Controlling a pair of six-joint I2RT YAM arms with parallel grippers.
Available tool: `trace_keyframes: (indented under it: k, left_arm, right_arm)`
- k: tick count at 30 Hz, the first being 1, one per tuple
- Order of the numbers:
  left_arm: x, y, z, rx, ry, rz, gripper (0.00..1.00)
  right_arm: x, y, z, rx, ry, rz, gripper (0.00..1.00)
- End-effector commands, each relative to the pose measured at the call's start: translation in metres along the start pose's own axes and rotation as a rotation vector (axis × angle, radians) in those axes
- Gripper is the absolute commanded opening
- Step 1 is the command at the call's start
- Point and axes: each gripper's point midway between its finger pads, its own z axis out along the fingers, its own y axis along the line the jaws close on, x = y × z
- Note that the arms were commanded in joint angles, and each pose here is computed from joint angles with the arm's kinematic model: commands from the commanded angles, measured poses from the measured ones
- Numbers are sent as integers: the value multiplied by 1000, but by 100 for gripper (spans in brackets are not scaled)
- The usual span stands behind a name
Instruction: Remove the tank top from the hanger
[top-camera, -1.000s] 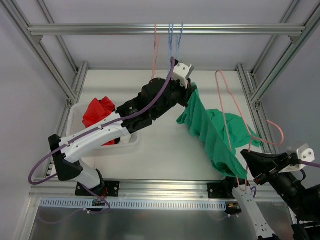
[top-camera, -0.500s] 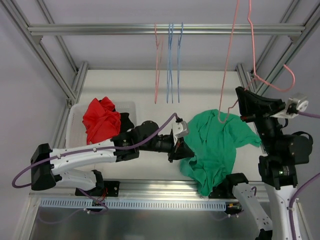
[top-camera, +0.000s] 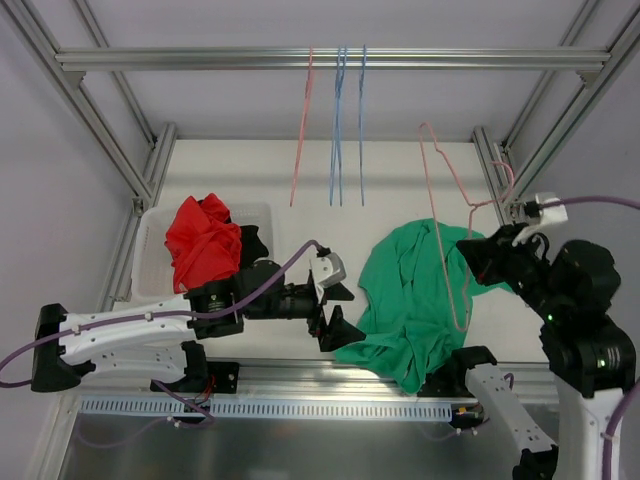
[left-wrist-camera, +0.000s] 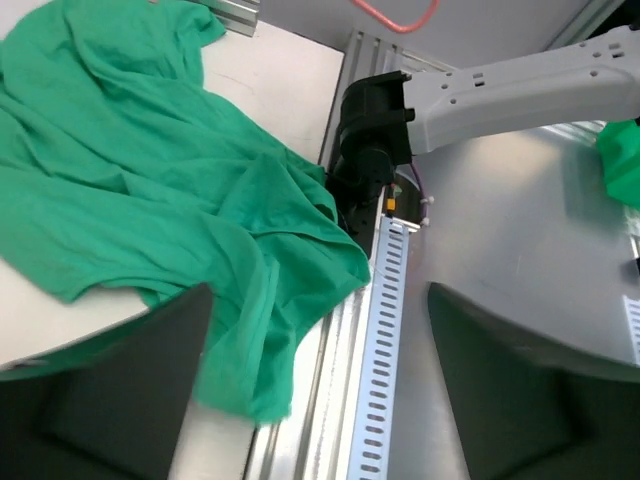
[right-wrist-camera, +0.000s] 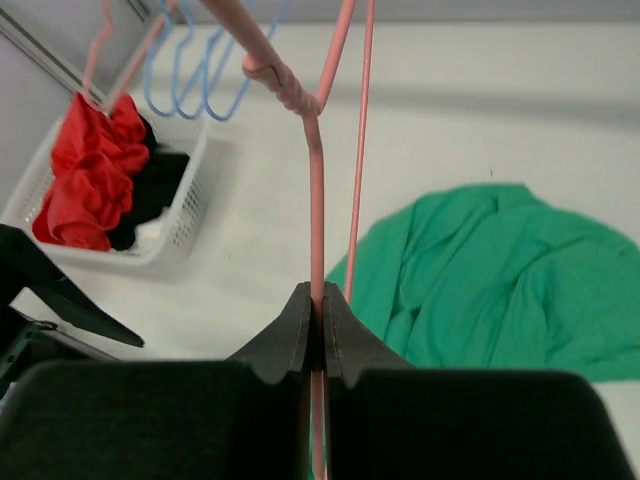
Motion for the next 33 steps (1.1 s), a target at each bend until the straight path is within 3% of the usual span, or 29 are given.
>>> trace_keyframes:
  k: [1,6,13,15,21,33]
  left_arm:
    - [11,15,-19,-97,7,-3,98]
    - [48,35,-36,-200,83,-37,99]
    - [77,54,-49,-307,115,-89,99]
    - [77,53,-49,-304,116,-101,99]
    - [78,49,-50,-285,121,-125,99]
    - [77,49,-41,-289,145,-132,99]
  right_arm:
    - [9,-15,26,59,176,11,0]
    - [-60,-7,63,48,100,-42,0]
    - [-104,14,147,50,121,-95,0]
    - [-102,6,178,106,149,-92,0]
    - [-120,6,213,177,92,-85,0]
    - [-87,17,278,198,145,-32,0]
